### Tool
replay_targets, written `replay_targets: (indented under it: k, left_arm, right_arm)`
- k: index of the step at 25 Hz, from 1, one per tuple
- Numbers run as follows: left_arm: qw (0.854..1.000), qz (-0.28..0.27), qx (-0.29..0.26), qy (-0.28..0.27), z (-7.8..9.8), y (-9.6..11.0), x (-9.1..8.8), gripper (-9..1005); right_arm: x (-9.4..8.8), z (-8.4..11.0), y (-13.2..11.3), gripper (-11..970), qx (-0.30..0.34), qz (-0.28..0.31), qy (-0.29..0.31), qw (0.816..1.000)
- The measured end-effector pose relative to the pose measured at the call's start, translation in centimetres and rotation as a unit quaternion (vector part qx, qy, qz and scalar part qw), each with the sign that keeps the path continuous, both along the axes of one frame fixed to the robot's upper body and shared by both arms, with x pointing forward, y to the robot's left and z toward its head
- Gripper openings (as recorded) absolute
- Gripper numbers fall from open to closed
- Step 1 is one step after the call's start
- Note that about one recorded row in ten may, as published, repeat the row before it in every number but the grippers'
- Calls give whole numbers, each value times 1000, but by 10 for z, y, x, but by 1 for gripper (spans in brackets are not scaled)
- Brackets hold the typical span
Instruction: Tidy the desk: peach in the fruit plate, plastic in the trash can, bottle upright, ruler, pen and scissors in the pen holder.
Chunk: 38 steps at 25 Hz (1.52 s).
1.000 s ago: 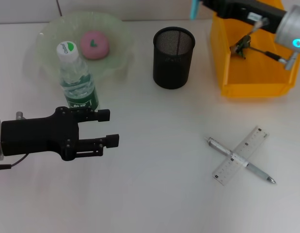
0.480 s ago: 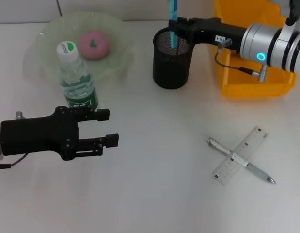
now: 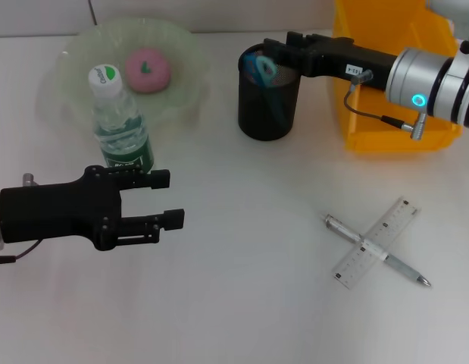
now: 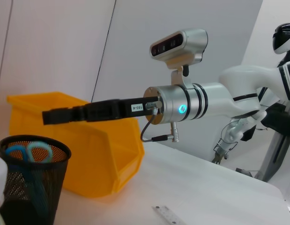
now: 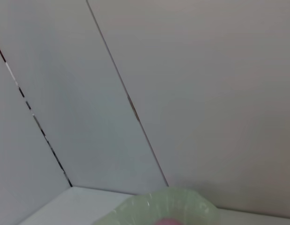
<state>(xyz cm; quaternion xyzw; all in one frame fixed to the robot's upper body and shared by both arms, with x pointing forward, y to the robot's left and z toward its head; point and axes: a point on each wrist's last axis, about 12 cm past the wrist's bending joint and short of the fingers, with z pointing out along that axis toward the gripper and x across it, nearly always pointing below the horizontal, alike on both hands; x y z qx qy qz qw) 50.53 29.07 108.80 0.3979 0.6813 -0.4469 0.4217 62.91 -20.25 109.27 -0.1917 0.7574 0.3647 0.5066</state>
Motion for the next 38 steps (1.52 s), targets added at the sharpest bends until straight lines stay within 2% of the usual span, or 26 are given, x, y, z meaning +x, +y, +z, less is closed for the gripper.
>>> replay_targets:
  k: [3,8,11,16,18,21,24,27,28,29,30,31,32,33,34,37,38]
  left_arm:
    - [1000,-1,0,0,0,0,0,725]
    - [1000,-7,-4,-2,-1,0,-3,725]
    - [1000,-10,-7,1,-1,-1,-4,725]
    - [1000,-11,-10,5,-2,0,-7,726]
    - [1000,-10,-10,8,-3,0,-9,726]
    - [1000,-9,-10,9,-4,1,-10,726]
    - [1000,-8,-10,9,-4,2,-11,726]
    - [1000,-8,-10,12,-5,2,-11,726]
    - [1000,-8,-9,13,-5,2,-12,726]
    - [1000,-8,-9,13,-5,2,-12,726]
    - [1000,-8,-9,13,-5,2,-12,726]
    - [1000,-7,-9,14,-5,3,-12,726]
    - [1000,-7,-8,14,-5,3,-12,726]
    - [1000,-8,-7,15,-5,4,-12,726]
    - [1000,-9,-6,15,-5,4,-12,726]
    - [1000,-14,-4,18,-5,5,-13,726]
    - [1000,-14,-3,19,-5,5,-13,726]
  right_arm:
    - [-7,6,-13,575,41,-4,-27,999]
    - [-19,11,-27,603,60,7,-55,997]
    - [-24,13,-33,657,59,16,-63,996]
    - [-45,24,-52,748,34,74,-90,993]
    - [-57,40,-67,784,-3,115,-79,990]
    - [-64,49,-71,784,-27,146,-67,987]
    - [-73,72,-78,785,-103,201,-45,973]
    - [-75,81,-79,785,-140,216,-31,966]
    - [-76,93,-80,785,-186,224,-19,957]
    - [-76,93,-80,785,-186,224,-19,957]
    - [-76,103,-80,785,-219,225,-13,949]
    - [-76,103,-80,784,-219,225,-13,949]
    - [-75,109,-80,784,-237,227,-11,945]
    - [-75,118,-77,784,-270,242,-2,932]
    - [-75,118,-77,784,-270,242,-2,932]
    - [-74,125,-71,785,-308,270,16,912]
    - [-72,127,-66,785,-326,287,23,900]
